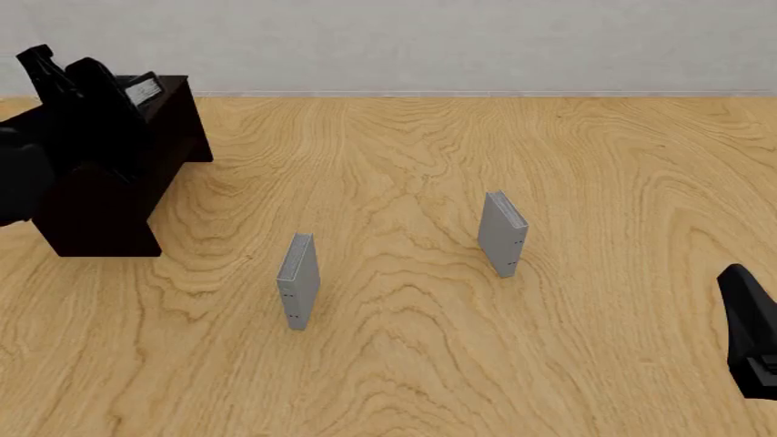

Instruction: Pick up the book in the middle and place it on the cabinet shelf.

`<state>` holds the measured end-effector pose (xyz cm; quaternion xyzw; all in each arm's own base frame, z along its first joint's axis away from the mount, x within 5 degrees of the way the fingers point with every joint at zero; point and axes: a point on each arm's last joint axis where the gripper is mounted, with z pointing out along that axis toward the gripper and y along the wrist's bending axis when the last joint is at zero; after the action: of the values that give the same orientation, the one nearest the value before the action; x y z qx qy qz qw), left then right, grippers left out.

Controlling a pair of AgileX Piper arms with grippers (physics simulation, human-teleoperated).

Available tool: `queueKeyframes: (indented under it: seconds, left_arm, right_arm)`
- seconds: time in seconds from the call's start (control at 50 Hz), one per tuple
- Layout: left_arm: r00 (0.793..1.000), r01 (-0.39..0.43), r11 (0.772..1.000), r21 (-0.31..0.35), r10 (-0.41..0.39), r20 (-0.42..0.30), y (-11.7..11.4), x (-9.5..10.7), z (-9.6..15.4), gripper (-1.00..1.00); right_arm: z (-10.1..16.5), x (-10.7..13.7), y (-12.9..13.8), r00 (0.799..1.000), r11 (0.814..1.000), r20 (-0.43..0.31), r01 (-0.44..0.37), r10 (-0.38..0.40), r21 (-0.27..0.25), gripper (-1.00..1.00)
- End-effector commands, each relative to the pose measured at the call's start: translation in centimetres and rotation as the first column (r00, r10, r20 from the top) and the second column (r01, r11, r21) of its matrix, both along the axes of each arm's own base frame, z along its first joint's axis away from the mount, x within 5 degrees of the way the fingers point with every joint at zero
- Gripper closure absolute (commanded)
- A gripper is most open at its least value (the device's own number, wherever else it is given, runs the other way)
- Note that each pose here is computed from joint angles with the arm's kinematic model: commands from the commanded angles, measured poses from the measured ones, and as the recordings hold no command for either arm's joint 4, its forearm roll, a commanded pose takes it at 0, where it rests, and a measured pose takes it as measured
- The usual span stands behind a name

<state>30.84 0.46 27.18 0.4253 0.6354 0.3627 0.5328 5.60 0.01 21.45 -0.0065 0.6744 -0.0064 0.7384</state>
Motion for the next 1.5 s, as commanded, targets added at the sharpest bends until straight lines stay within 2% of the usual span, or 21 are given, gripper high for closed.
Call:
queueKeyframes:
  seconds: [0.02, 0.3, 0.54, 0.66, 0.68, 1.06, 1.36, 1.5]
  left_arm:
    - [0.999, -0.044, 0.999, -0.003, 0.044, -0.017, 1.2, 0.5, -1.0, 1.0]
    - [0.997, -0.067, 0.998, 0.015, 0.068, -0.04, 2.0, 1.2, -2.9, 1.0]
    - [0.995, -0.077, 0.997, 0.008, 0.077, -0.069, 2.4, 1.6, -3.9, 1.0]
    - [0.995, -0.084, 0.996, 0.02, 0.085, -0.058, 2.7, 1.7, -3.9, 1.0]
    - [0.994, -0.083, 0.996, 0.023, 0.085, -0.063, 2.7, 1.7, -4.0, -1.0]
    - [0.997, -0.069, 0.998, 0.008, 0.069, -0.042, 2.0, 0.9, -2.3, -1.0]
    - [1.0, -0.005, 1.0, -0.014, 0.005, -0.011, -0.2, -1.5, 0.5, -1.0]
    - [0.999, 0.04, 0.999, -0.016, -0.039, 0.009, -1.4, -3.3, 1.6, -1.0]
  right_arm:
    - [0.0, 0.0, 0.0, 1.0, 1.0, 0.0, 0.0, 0.0, 0.0, -1.0]
    - [0.0, 0.0, 0.0, 1.0, 1.0, 0.0, 0.0, 0.0, 0.0, -1.0]
    - [0.0, 0.0, 0.0, 1.0, 1.0, 0.0, 0.0, 0.0, 0.0, -1.0]
    - [0.0, 0.0, 0.0, 1.0, 1.0, 0.0, 0.0, 0.0, -0.001, -1.0]
    - [0.0, 0.0, 0.0, 1.0, 1.0, 0.0, 0.0, 0.0, 0.0, -1.0]
    - [0.0, 0.0, 0.0, 1.0, 1.0, 0.0, 0.0, 0.0, 0.0, -1.0]
    - [0.0, 0.0, 0.0, 1.0, 1.0, 0.0, 0.0, 0.0, 0.0, -1.0]
    - [0.0, 0.0, 0.0, 1.0, 1.0, 0.0, 0.0, 0.0, 0.0, -1.0]
